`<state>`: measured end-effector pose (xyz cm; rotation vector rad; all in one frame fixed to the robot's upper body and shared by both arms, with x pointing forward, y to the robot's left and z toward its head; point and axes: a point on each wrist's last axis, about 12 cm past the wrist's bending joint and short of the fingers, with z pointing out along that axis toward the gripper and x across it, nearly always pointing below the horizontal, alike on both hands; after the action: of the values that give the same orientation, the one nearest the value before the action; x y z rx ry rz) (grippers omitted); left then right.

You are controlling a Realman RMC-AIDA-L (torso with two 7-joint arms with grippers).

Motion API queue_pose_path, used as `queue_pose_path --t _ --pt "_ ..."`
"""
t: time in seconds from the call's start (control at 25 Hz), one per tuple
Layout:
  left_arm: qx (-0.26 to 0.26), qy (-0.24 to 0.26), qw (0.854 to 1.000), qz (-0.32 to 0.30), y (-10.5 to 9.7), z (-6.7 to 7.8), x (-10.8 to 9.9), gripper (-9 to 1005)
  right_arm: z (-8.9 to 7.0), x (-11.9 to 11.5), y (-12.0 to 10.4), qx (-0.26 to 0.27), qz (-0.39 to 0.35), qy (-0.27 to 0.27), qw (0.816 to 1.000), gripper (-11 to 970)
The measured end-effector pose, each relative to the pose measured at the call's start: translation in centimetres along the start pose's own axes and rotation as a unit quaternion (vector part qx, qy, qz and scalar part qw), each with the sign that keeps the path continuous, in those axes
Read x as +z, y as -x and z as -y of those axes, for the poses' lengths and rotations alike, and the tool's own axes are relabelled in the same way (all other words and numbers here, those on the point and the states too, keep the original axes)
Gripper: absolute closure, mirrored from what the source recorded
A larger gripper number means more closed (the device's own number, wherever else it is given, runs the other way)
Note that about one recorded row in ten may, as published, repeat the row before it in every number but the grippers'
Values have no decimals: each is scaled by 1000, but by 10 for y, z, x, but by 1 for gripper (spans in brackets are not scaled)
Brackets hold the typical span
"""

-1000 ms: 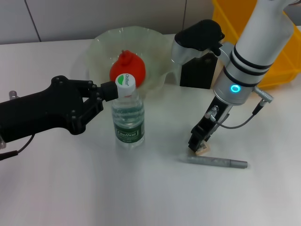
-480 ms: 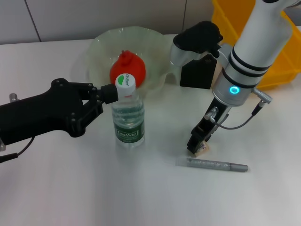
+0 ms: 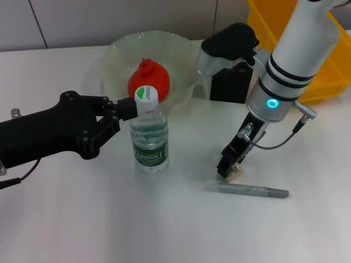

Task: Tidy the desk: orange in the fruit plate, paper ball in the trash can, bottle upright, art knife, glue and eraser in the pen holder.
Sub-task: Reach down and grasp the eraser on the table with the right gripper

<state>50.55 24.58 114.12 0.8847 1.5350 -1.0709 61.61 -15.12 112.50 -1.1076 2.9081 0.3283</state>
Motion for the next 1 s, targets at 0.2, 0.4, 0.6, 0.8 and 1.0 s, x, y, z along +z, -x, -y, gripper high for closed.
queue_pose_path --t 0.2,0.4,0.6,0.8,1.0 --pt "1 1 1000 1 0 0 -1 996 -1 -2 2 -3 2 -2 1000 429" --pt "2 1 1000 1 1 -1 0 996 -2 -3 4 -6 4 0 1000 430" --pt "2 2 1000 2 1 -1 0 996 -4 -4 7 -10 9 2 1000 430" --pt "2 2 1000 2 2 -2 0 996 -7 -5 9 -12 11 6 1000 431" --pt "0 6 1000 3 1 -3 -2 996 -7 -3 7 -12 0 6 1000 432"
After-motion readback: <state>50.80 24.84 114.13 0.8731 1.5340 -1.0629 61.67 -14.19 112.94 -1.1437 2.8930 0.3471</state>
